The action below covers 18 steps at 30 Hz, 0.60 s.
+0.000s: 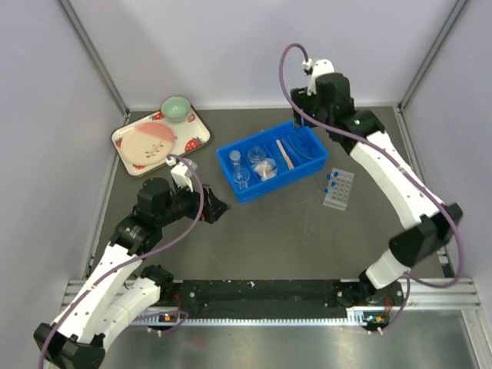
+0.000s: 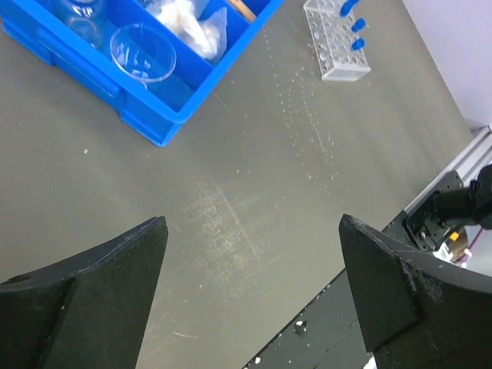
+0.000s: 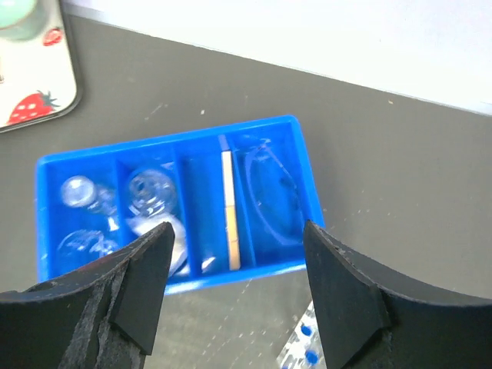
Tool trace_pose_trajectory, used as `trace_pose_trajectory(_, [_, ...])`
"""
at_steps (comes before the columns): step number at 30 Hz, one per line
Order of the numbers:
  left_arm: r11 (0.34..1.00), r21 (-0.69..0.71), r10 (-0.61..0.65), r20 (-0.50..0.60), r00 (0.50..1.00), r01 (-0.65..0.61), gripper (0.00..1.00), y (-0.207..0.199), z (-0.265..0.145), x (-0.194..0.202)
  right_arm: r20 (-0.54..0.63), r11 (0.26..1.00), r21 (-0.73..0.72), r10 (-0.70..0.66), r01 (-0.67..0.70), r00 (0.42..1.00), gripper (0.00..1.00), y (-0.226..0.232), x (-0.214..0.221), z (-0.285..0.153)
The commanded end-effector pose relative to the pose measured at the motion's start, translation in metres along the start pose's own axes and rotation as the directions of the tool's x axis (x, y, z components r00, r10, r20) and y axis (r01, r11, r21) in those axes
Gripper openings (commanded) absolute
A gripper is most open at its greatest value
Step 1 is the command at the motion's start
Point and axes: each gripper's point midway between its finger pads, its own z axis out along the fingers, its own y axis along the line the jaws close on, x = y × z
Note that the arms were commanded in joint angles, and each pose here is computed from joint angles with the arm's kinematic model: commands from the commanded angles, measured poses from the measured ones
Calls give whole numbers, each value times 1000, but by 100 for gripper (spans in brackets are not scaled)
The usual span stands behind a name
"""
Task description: Organize the chemistry lab equipment
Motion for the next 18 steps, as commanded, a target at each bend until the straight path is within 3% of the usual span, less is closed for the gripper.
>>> trace_pose_trajectory(1, [1000, -19, 9, 132, 991, -7, 98, -6, -3, -42, 11, 998, 24, 54, -54, 998, 70, 11, 21, -45])
trace_pose_trajectory(7, [996, -81, 41, 241, 970, -22, 99, -2, -13, -70, 69, 993, 61, 95, -99, 993, 83, -11, 45, -98])
trace_pose_trajectory(11, [995, -100, 50, 311, 949, -20, 99, -4, -24, -86, 220, 987, 18, 152, -160, 963, 87, -28, 30, -161])
trace_pose_trajectory(13, [992, -127, 56, 335, 941, -14, 99, -1, -28, -91, 248, 988, -48, 157, -150, 956, 99, -24, 28, -180])
trace_pose_trajectory(18, [990, -130, 95, 385, 918, -47, 99, -6, -41, -101, 239, 985, -29, 171, -169, 956, 99, -36, 32, -206])
